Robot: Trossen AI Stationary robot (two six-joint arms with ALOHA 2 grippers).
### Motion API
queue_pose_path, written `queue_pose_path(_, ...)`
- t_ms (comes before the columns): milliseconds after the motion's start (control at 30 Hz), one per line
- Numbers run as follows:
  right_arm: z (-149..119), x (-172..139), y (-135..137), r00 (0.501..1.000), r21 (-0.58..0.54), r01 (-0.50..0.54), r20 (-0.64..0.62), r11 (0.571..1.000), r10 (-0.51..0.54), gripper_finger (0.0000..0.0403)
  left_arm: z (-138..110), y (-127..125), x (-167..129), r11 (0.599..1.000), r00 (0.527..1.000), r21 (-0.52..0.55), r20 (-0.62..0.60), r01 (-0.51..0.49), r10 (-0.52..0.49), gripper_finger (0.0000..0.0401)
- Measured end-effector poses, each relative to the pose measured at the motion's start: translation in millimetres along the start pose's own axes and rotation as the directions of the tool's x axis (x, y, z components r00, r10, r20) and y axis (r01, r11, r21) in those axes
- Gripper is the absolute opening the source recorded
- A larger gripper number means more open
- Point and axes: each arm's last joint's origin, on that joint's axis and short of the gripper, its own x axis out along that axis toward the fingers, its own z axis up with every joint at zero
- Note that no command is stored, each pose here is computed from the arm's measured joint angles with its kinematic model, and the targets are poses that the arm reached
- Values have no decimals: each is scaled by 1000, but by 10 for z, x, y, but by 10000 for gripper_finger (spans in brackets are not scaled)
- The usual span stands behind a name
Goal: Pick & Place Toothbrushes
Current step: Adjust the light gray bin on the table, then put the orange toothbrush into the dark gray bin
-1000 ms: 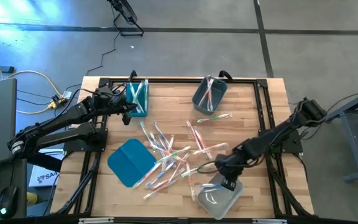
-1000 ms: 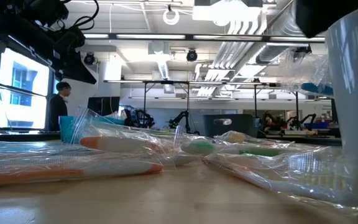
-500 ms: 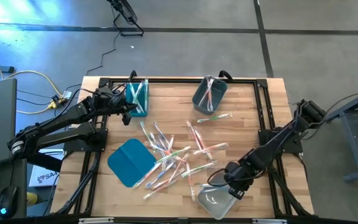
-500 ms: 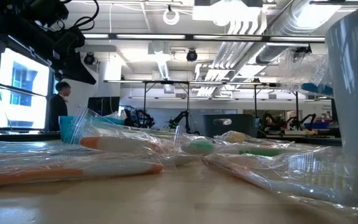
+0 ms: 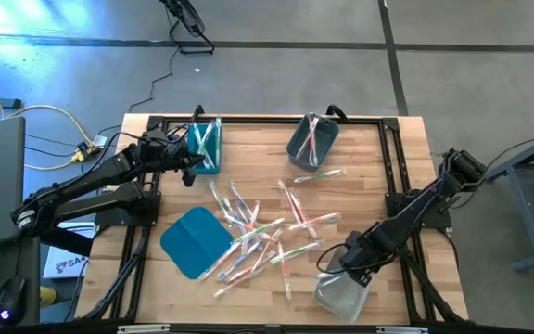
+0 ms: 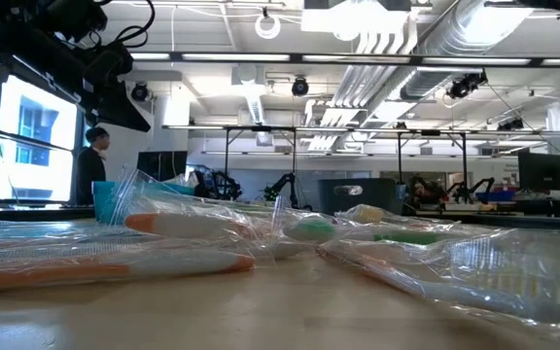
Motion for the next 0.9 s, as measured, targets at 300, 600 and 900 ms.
queue_pose_path(300,-9,-17,-31,1000,-29,17,4,999,-17,2,0,0,0,1000,1000,0,0,0,0,1)
queue_pose_path(600,107,-492,-10,979,-124,-141,131,982,157,2,10,0,0,1000,1000,1,10,0,0,1)
queue_pose_path(900,407,-766,-86,911,-282,-56,379,958,165,2,11,0,0,1000,1000,6,10,0,0,1)
